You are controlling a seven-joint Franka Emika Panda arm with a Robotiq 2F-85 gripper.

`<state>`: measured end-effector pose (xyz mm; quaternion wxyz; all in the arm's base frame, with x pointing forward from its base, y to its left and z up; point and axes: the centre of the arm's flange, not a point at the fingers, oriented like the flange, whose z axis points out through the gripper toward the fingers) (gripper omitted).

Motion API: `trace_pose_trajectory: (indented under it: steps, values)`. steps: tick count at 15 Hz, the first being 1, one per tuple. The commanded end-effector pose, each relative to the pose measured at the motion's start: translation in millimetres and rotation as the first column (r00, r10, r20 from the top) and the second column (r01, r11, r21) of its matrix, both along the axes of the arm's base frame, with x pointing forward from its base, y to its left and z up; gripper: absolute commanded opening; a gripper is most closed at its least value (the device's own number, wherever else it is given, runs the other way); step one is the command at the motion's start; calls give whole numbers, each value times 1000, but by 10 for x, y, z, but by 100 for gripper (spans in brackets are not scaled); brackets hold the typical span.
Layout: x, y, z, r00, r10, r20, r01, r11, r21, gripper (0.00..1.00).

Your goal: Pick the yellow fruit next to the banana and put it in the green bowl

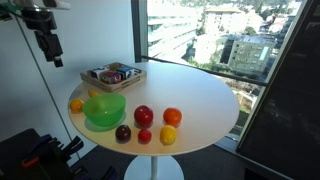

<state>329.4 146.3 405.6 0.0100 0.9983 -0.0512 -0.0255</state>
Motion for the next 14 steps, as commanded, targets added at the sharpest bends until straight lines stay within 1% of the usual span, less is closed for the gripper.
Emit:
trace_pose_trajectory:
  steps: [1,8,12,14]
  values:
    - [122,-71,-110,1000,-29,-3,28,999,-30,100]
    - [298,-73,-377,1000,-15,17,15,999,-32,100]
    - [307,-92,-512,999,-37,35,38,999,-18,100]
    - [294,-98,-596,999,-45,28,46,999,-22,100]
